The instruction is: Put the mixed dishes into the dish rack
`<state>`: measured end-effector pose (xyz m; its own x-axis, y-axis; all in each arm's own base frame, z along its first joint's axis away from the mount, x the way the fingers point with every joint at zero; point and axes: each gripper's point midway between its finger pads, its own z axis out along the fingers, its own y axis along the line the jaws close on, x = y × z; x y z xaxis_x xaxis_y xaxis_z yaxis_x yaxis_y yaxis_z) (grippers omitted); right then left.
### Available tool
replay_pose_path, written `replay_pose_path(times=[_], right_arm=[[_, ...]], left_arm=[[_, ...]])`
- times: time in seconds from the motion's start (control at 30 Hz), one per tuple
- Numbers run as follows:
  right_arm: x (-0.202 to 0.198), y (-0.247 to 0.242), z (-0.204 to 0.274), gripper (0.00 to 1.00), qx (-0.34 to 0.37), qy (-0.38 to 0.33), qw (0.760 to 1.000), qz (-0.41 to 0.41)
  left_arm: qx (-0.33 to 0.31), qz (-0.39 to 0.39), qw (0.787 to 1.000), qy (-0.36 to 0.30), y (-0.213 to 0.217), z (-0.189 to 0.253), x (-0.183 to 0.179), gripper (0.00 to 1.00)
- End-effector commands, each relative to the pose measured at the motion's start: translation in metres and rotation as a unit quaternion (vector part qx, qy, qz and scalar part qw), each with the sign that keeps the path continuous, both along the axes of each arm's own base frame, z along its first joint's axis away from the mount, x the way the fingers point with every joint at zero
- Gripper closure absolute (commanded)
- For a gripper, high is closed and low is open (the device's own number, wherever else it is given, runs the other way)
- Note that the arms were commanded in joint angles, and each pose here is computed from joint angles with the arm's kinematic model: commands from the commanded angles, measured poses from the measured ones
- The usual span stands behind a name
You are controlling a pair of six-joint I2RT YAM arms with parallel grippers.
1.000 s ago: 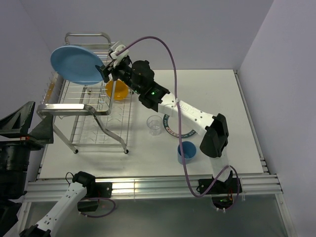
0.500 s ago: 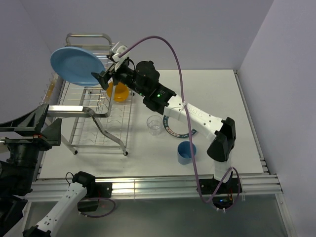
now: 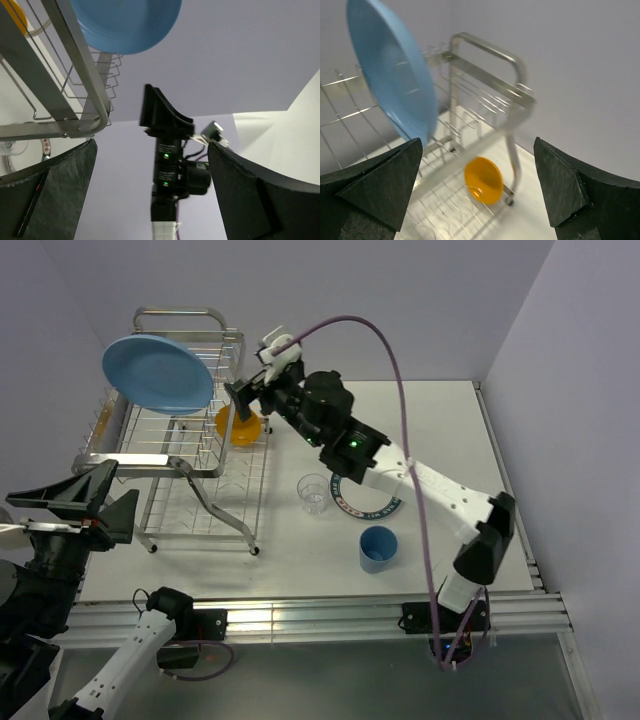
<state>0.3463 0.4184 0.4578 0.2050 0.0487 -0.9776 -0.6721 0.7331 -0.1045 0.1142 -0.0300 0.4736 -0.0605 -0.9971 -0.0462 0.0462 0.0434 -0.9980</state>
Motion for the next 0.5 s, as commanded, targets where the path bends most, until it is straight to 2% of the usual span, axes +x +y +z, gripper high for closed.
replay_pose_path(times=[0.0,0.07,0.13,0.17,0.2,0.23,0.27,0.3,0.33,0.47], right_arm=[[-0.019,-0.093,0.064,0.00,0.072,-0.012,0.991,-0.109],[-0.013,-0.134,0.051,0.00,0.122,0.049,0.975,-0.180],[-0.023,-0.176,0.036,0.00,0.143,0.105,0.960,-0.215],[-0.018,-0.194,0.011,0.00,0.171,0.153,0.945,-0.233],[-0.033,-0.217,-0.001,0.00,0.172,0.184,0.939,-0.235],[-0.035,-0.228,-0.038,0.00,0.158,0.221,0.931,-0.246],[-0.033,-0.249,-0.056,0.00,0.190,0.253,0.910,-0.268],[-0.049,-0.263,-0.067,0.00,0.193,0.279,0.905,-0.257],[-0.053,-0.270,-0.102,0.00,0.188,0.315,0.891,-0.267],[-0.067,-0.298,-0.166,0.00,0.198,0.386,0.851,-0.295]], left_arm=[[0.022,-0.046,0.998,0.026,-0.021,-0.013,0.009,0.01],[0.045,-0.074,0.996,0.038,-0.035,-0.018,0.016,0.01],[0.075,-0.102,0.991,0.040,-0.046,-0.019,0.020,0.01],[0.090,-0.114,0.988,0.048,-0.053,-0.022,0.026,0.01],[0.103,-0.126,0.985,0.055,-0.058,-0.026,0.029,0.01],[0.124,-0.149,0.979,0.058,-0.066,-0.030,0.029,0.01],[0.134,-0.155,0.976,0.074,-0.070,-0.039,0.035,0.01],[0.140,-0.169,0.972,0.081,-0.075,-0.044,0.036,0.01],[0.150,-0.177,0.969,0.085,-0.078,-0.050,0.037,0.01],[0.156,-0.218,0.958,0.106,-0.092,-0.070,0.038,0.01]])
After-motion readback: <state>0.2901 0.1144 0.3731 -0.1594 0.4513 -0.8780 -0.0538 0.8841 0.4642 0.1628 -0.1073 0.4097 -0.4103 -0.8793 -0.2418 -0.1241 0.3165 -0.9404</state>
